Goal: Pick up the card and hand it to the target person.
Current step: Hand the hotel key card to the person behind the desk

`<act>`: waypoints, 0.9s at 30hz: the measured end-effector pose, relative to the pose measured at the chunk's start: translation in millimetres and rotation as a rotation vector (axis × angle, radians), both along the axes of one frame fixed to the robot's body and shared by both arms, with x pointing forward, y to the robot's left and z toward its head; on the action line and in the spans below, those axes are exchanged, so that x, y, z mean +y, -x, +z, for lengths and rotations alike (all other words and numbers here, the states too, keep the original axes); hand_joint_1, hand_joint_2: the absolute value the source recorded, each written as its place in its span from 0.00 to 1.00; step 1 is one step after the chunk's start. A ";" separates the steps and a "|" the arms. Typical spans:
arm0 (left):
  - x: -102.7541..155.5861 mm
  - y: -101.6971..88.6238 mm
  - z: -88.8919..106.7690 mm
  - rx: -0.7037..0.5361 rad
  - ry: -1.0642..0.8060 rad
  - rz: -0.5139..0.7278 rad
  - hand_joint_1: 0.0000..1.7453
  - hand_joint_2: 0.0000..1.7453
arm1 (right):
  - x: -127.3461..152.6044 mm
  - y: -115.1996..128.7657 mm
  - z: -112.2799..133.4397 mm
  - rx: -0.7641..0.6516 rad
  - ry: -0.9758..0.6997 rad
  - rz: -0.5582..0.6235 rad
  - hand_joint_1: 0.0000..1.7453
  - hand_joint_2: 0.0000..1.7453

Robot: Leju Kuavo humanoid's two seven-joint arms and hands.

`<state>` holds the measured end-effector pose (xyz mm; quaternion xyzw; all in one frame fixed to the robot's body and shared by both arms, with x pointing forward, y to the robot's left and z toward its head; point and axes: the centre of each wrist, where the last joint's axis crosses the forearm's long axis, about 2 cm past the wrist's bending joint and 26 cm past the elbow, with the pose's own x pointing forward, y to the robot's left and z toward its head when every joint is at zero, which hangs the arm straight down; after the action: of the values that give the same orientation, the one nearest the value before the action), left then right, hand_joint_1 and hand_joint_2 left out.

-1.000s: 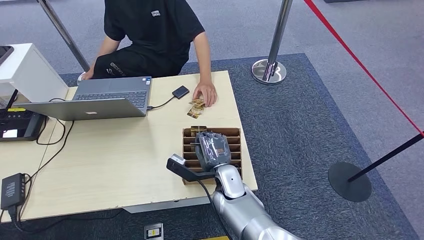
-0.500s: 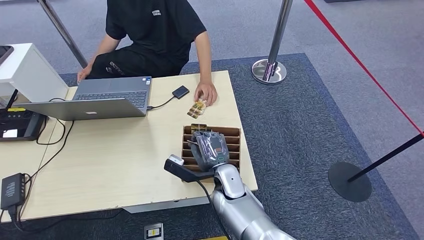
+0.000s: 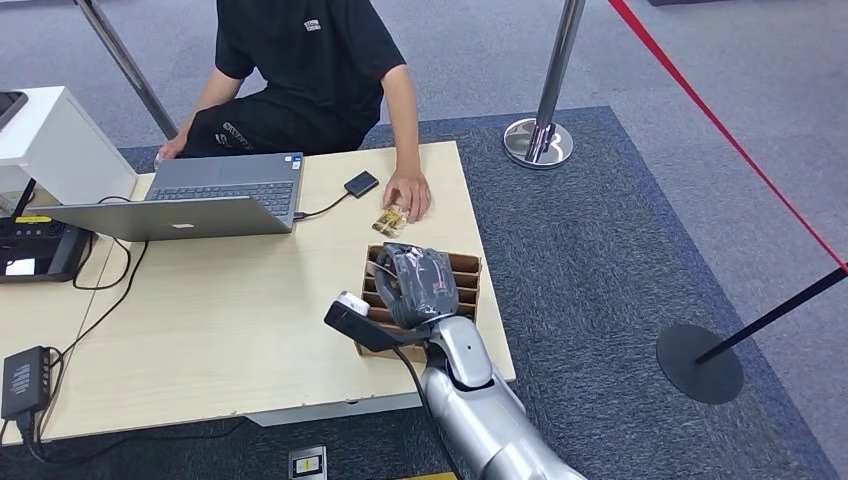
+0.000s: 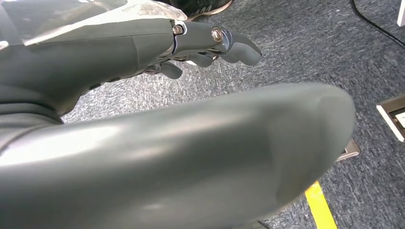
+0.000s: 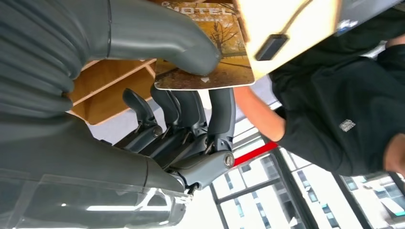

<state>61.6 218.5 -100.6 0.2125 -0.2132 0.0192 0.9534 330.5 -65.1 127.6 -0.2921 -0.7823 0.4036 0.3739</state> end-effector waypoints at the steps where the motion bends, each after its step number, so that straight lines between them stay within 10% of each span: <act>1: 0.0 0.0 0.0 0.000 0.000 0.000 0.00 0.00 | 0.2 -0.3 2.1 0.002 -0.014 0.006 0.87 1.00; 27: 0.0 -1.3 0.2 0.013 -0.004 -0.013 0.00 0.00 | 14.1 -17.8 50.0 -0.031 -0.073 0.039 0.88 1.00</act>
<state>62.8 218.5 -100.4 0.2132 -0.2085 0.0114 0.9544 348.3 -50.9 177.6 -0.2691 -0.8078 0.3775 0.3640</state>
